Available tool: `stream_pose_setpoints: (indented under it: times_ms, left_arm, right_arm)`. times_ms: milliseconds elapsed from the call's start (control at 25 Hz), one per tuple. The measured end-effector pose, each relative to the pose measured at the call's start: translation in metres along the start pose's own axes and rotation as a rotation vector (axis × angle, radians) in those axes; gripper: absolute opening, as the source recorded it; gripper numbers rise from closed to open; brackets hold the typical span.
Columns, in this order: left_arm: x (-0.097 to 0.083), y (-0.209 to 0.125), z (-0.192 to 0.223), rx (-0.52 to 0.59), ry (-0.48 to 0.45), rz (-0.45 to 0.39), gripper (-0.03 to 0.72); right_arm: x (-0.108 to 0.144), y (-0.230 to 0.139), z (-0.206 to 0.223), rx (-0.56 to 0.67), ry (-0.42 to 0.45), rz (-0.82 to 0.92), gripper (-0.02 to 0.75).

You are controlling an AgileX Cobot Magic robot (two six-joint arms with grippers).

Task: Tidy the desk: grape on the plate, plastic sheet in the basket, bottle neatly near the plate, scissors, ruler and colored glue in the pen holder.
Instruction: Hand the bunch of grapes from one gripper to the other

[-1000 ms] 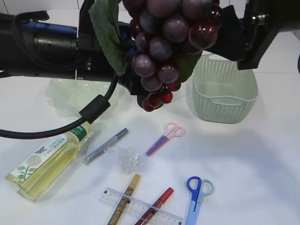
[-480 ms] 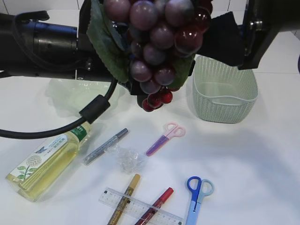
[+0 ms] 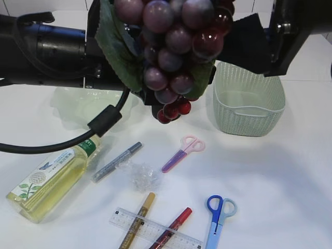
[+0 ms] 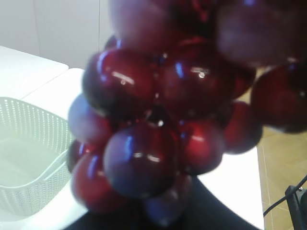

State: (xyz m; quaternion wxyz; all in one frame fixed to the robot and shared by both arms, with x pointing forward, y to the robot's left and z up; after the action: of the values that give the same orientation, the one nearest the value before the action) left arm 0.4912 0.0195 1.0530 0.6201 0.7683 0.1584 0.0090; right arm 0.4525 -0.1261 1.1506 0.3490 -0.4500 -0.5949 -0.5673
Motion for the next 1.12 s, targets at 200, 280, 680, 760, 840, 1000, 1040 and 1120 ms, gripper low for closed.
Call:
stream_pose_setpoints:
  times_ms: [200, 280, 680, 760, 840, 1000, 1040, 1120]
  left_arm:
    - [0.0, 0.0, 0.0, 0.0, 0.0, 0.0, 0.081]
    - [0.0, 0.001, 0.0, -0.001, 0.0, 0.001, 0.081]
    - [-0.001, 0.003, -0.002, -0.004, 0.003, 0.009, 0.08]
    - [-0.001, 0.003, -0.002, -0.004, 0.005, 0.01, 0.08]
    - [-0.001, 0.003, -0.002, -0.004, 0.005, 0.01, 0.08]
    - [-0.001, 0.003, -0.002, -0.004, 0.007, 0.01, 0.08]
    - [-0.001, 0.003, -0.002, -0.004, 0.007, 0.01, 0.08]
    - [-0.001, 0.003, -0.002, -0.004, 0.007, 0.01, 0.079]
  right_arm:
    - [0.003, -0.001, -0.001, -0.002, 0.003, -0.003, 0.607]
    - [0.003, -0.002, -0.001, -0.001, 0.001, -0.001, 0.608]
    - [-0.005, -0.006, -0.002, 0.036, -0.072, -0.028, 0.608]
    - [-0.006, -0.007, -0.002, 0.041, -0.08, -0.029, 0.608]
    - [-0.007, -0.007, -0.002, 0.043, -0.084, -0.029, 0.608]
    - [-0.009, -0.008, -0.002, 0.053, -0.104, -0.038, 0.602]
    - [-0.011, -0.009, -0.002, 0.06, -0.117, -0.043, 0.596]
    - [-0.013, -0.01, -0.002, 0.069, -0.13, -0.051, 0.584]
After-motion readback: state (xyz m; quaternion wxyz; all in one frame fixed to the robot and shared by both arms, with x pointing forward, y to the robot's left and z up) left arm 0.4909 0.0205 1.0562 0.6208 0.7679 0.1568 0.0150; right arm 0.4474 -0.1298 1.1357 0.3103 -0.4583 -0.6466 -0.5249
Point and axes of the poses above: a point on each arm's last joint axis where the gripper is mounted, z pointing out along that axis toward the gripper, x along the wrist's bending axis when the last joint is at zero, y = z × x, the point moved 3 cm from there along z, pointing out along that axis toward the gripper, and after that the axes turned 1 degree about -z, right-handed, at the moved point
